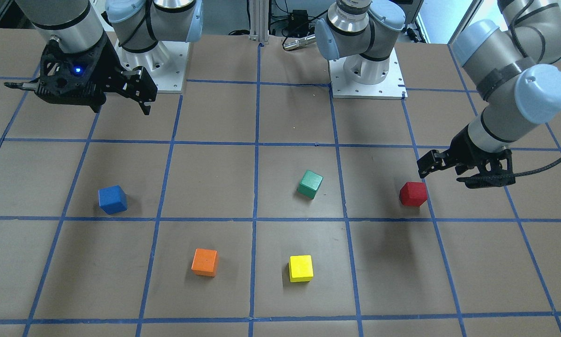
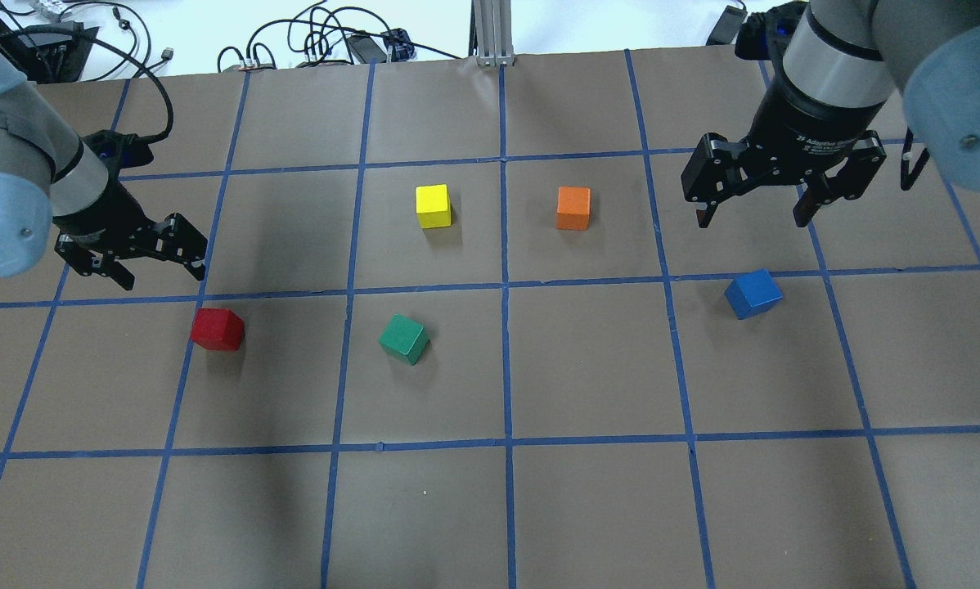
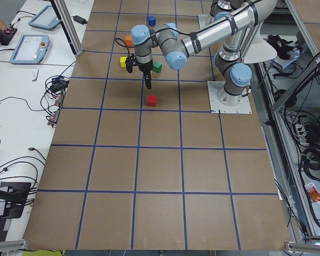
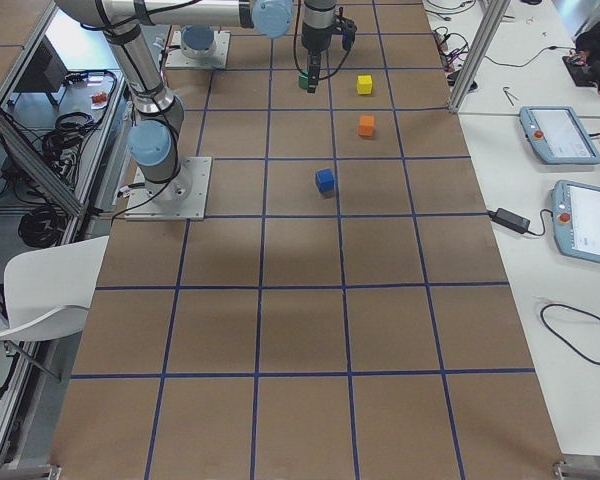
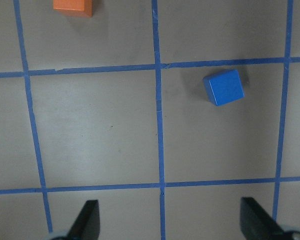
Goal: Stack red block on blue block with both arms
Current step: 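Move the left gripper down toward the red cube, then close the left gripper on the red cube, then lift the red cube with the left gripper and carry it toward the table center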
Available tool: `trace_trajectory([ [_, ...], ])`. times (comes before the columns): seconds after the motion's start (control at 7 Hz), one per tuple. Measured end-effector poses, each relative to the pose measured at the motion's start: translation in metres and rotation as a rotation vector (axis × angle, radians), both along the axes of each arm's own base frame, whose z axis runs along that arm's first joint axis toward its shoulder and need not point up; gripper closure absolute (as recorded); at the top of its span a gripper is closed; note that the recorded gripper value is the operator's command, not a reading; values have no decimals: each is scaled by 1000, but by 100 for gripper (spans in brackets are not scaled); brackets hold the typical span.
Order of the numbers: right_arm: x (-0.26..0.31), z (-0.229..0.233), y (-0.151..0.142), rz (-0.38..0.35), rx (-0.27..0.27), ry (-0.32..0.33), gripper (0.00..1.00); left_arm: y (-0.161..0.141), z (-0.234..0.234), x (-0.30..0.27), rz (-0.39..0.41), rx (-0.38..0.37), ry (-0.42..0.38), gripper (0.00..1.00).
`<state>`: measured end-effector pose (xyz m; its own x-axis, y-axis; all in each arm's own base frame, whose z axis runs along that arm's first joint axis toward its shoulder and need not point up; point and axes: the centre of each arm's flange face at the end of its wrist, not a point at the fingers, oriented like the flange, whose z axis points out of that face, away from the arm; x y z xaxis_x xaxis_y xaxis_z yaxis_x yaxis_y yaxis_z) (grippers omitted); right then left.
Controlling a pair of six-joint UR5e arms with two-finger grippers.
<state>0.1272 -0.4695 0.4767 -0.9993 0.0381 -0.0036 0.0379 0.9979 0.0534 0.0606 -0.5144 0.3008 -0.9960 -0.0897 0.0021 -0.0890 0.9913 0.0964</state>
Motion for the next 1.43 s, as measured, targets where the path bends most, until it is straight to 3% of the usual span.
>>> trace_trajectory([
  [0.29,0,0,0,0,1,0,0,8,-62,8,-85,3,8,0],
  [0.57,0,0,0,0,0,0,0,7,-93,9,-142,14,15,0],
  [0.71,0,0,0,0,1,0,0,4,-103,9,-155,16,18,10],
  [1.14,0,0,0,1,1,1,0,1,-114,7,-160,18,24,85],
  [1.43,0,0,0,2,0,0,0,2,-110,3,-157,20,22,92],
])
